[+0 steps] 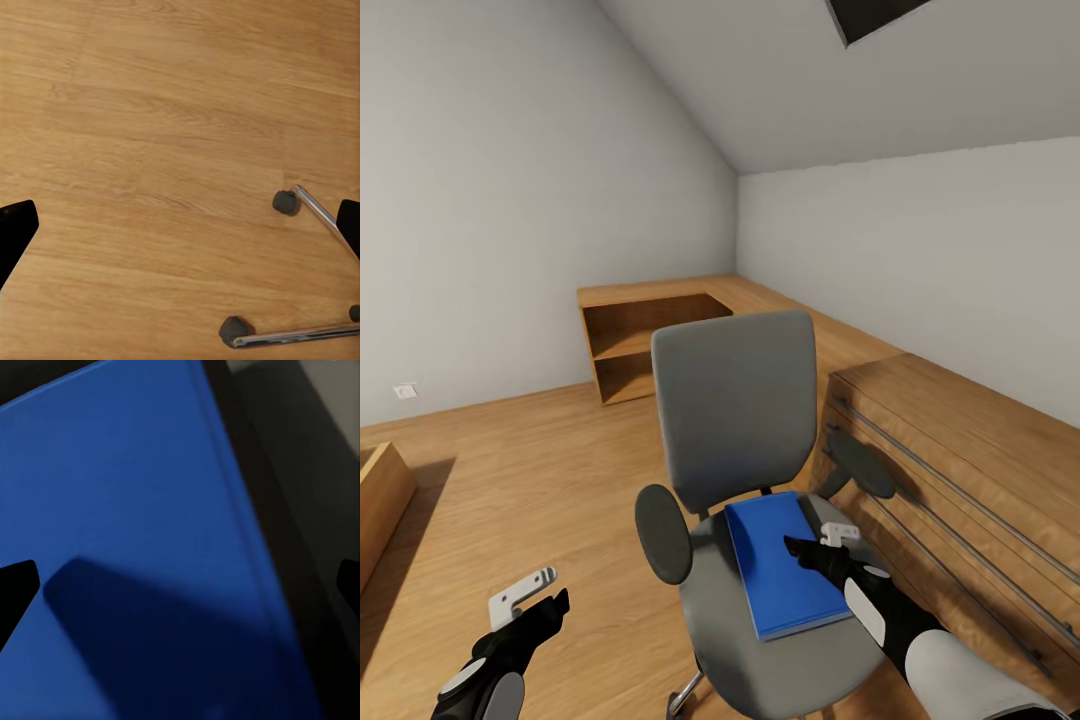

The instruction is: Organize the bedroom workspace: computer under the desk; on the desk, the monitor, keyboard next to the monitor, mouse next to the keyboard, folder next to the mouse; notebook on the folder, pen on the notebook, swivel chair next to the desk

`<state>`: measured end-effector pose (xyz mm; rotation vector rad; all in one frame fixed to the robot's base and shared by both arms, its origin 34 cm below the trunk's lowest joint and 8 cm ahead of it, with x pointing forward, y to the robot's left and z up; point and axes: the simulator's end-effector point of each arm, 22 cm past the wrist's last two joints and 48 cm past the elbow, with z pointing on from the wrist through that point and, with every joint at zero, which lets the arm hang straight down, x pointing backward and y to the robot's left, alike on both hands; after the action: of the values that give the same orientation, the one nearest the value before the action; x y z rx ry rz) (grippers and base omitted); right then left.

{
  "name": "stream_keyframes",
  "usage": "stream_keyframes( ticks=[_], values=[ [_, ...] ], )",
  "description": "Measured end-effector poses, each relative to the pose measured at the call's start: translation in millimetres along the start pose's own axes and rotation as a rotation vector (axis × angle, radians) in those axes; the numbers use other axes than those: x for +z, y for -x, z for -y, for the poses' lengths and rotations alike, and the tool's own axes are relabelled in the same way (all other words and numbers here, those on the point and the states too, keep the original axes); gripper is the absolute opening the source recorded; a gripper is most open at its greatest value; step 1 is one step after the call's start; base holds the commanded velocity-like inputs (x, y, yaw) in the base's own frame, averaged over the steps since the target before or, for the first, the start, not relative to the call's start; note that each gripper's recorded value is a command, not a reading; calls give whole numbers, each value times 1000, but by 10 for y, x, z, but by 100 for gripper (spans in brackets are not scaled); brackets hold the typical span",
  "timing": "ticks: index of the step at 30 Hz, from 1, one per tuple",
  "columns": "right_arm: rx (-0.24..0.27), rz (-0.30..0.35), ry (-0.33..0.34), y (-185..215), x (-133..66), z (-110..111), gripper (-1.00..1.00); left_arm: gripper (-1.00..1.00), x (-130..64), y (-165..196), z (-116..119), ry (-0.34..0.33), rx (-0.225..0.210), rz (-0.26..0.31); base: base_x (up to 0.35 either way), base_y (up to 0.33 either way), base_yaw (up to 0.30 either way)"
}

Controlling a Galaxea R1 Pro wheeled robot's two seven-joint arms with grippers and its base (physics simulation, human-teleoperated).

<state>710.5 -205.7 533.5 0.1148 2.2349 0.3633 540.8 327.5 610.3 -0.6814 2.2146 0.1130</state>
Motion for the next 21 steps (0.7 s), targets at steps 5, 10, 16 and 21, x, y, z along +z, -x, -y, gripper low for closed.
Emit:
stream_keyframes(
  ticks=[5, 10, 16, 21],
  values=[
    [-1, 2, -17, 9, 0, 34, 100, 100, 0, 1, -1, 0, 0, 0, 0, 0, 0],
    [-1, 3, -25, 13, 0, 50, 100, 100, 0, 2, -2, 0, 0, 1, 0, 0, 0],
    [-1, 3, -29, 16, 0, 57, 100, 100, 0, 2, -2, 0, 0, 1, 0, 0, 0],
    [-1, 3, -29, 17, -1, 60, 100, 100, 0, 2, -2, 0, 0, 1, 0, 0, 0]
  ],
)
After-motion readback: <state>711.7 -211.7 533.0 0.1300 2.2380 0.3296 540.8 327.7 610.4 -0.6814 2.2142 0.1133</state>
